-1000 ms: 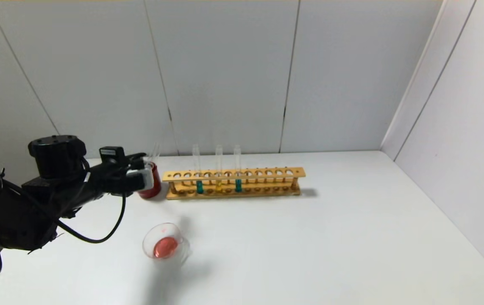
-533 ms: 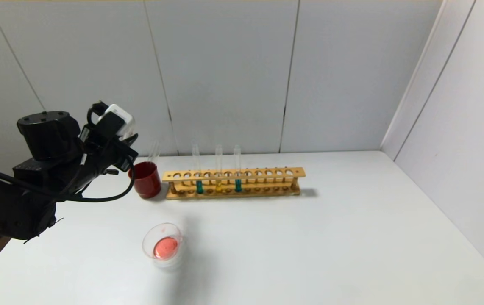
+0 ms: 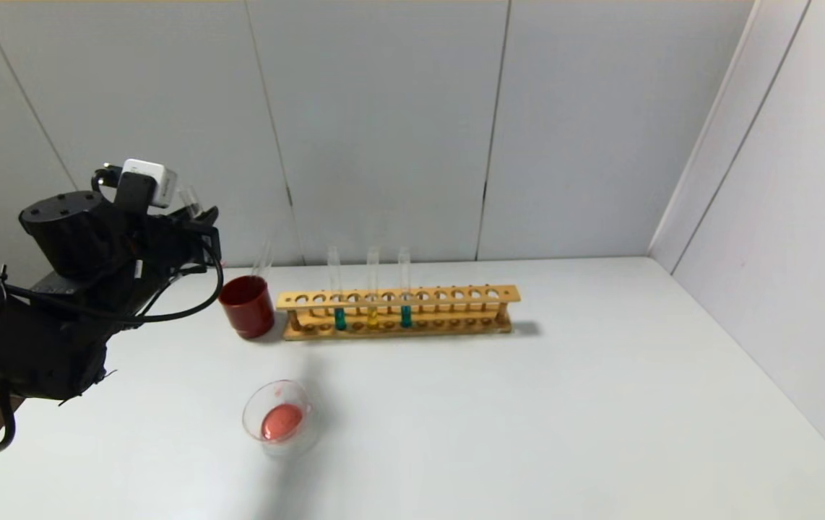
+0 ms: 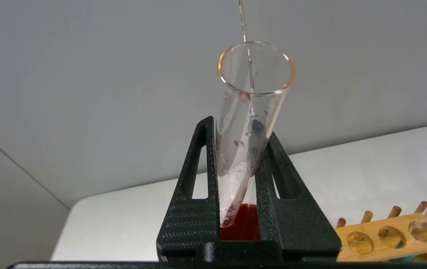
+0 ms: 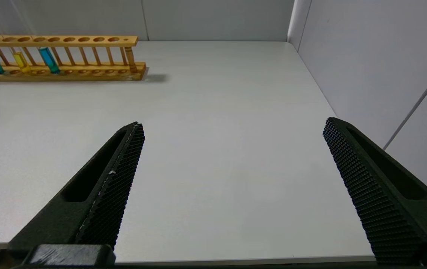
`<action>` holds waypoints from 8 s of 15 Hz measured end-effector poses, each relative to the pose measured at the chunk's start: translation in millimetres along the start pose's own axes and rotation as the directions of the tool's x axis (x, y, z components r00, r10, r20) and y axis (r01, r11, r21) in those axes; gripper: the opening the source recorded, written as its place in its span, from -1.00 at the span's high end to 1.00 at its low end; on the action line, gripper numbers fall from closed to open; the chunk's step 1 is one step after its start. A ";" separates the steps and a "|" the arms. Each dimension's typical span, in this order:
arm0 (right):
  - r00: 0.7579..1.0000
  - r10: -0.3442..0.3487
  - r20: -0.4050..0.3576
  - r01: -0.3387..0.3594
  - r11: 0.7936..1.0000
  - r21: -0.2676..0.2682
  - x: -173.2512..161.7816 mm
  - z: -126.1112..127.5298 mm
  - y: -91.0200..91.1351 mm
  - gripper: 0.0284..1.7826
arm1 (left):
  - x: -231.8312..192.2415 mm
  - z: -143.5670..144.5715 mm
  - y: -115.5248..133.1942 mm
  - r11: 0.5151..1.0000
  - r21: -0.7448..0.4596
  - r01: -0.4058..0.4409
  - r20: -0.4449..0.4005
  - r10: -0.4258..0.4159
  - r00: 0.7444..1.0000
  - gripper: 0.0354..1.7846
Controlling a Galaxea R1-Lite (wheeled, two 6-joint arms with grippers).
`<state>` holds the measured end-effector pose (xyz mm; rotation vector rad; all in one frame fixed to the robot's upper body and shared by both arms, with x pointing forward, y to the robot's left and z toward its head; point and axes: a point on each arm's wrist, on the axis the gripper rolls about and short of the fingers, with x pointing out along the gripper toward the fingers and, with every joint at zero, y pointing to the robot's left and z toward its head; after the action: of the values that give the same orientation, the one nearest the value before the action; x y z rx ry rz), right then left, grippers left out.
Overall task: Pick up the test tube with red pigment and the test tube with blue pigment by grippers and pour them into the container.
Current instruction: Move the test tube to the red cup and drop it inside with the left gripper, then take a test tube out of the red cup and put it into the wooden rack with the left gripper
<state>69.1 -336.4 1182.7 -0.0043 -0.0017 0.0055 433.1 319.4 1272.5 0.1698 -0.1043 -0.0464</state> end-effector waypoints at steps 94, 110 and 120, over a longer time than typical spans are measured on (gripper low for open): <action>1.000 -0.002 0.001 0.002 1.000 0.000 0.0 0.1 0.0 -0.96 | -60.2 0.7 -75.4 0.981 -0.047 0.189 -0.253 -0.195 0.948 -0.96; 1.000 -0.001 0.001 0.001 1.000 0.000 0.0 0.1 0.0 -0.96 | -33.9 -2.2 -98.5 0.951 -0.158 0.265 -0.266 -0.300 0.916 -0.96; 1.000 -0.002 0.001 0.002 1.000 0.000 0.0 0.1 0.0 -0.96 | -9.7 -18.7 -111.1 0.949 -0.164 0.268 -0.282 -0.305 0.909 -0.96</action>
<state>69.1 -336.4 1182.7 -0.0038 -0.0023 0.0038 421.4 213.8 1234.2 0.0672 0.2341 -0.3200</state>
